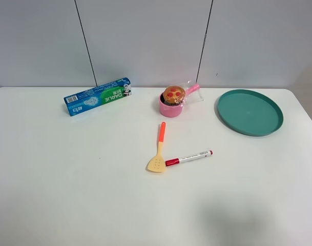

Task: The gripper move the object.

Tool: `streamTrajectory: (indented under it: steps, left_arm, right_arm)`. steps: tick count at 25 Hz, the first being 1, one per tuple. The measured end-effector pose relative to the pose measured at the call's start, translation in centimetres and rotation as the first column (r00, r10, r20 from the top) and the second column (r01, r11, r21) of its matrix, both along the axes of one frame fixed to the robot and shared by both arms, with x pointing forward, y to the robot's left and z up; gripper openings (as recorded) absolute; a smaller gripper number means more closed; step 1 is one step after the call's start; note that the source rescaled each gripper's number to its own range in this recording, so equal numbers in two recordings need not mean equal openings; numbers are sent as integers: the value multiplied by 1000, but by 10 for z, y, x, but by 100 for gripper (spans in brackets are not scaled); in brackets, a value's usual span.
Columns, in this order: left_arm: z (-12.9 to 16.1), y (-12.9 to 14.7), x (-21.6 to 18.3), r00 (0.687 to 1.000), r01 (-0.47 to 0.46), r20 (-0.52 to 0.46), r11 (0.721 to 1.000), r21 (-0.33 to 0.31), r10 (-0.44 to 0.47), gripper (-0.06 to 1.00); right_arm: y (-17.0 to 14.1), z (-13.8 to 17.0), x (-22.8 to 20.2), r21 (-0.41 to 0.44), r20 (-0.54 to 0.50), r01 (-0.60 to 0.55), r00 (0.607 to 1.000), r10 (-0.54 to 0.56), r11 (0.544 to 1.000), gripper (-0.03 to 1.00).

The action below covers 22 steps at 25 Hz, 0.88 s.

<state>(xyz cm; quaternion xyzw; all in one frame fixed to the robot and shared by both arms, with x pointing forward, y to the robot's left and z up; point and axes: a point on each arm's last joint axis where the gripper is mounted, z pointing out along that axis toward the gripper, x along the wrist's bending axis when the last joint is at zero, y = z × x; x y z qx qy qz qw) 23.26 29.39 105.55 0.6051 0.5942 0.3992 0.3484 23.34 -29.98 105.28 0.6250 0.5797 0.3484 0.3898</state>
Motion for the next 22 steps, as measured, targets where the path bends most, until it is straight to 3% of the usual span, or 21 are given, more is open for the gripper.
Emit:
streamTrajectory:
  steps: [22]
  left_arm:
    - [0,0,0,1000,-1,0,1000,1,1,95]
  right_arm:
    - [0,0,0,0,0,0,1000,0,1000,100]
